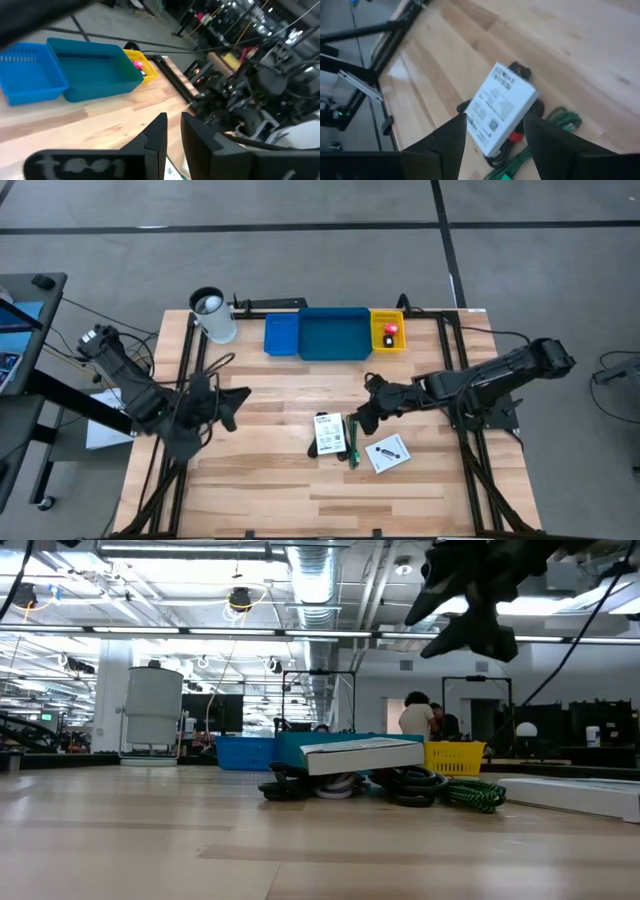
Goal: Pick and place items into bin
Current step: Put the left card reader box into the blue basket
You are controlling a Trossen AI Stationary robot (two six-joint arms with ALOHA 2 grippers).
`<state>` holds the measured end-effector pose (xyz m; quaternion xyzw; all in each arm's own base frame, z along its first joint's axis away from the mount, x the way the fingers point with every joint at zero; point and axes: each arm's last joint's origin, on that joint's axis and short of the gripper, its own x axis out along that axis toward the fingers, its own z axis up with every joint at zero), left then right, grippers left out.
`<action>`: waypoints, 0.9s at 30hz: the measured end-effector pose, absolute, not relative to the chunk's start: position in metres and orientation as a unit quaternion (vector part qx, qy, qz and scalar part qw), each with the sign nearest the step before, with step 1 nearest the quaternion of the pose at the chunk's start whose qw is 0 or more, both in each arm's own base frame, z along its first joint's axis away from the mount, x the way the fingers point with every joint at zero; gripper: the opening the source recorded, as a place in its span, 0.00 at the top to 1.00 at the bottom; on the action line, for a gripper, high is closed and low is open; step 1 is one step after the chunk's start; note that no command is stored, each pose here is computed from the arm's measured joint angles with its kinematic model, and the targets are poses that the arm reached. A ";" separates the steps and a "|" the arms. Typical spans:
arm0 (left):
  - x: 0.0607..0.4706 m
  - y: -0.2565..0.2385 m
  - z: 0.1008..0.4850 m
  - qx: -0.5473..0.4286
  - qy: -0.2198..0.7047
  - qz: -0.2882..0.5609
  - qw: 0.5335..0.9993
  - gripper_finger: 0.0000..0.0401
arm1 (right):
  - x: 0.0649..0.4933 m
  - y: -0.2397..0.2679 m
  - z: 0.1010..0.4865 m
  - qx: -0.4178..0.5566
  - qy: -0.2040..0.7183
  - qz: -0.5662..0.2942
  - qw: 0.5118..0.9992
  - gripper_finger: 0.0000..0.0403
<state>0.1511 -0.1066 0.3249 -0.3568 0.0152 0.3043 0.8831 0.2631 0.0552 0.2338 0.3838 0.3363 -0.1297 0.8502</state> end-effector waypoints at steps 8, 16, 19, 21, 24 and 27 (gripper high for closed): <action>0.142 -0.115 0.299 -0.383 0.015 0.287 0.878 0.89 | 0.283 0.074 0.215 0.414 0.337 -0.094 0.840 0.50; 0.143 -0.117 0.292 -0.372 0.047 0.276 0.885 0.89 | 0.287 0.075 0.212 0.427 0.331 -0.093 0.836 0.51; 0.143 -0.117 0.292 -0.359 0.054 0.275 0.890 0.89 | 0.286 0.077 0.210 0.434 0.332 -0.094 0.832 0.50; 0.144 -0.116 0.291 -0.351 0.064 0.273 0.893 0.89 | 0.282 0.075 0.203 0.444 0.339 -0.105 0.823 0.49; 0.146 -0.115 0.290 -0.337 0.100 0.265 0.898 0.89 | 0.275 0.077 0.190 0.458 0.352 -0.119 0.807 0.48; 0.150 -0.113 0.288 -0.324 0.135 0.256 0.901 0.89 | 0.269 0.082 0.183 0.467 0.357 -0.116 0.801 0.48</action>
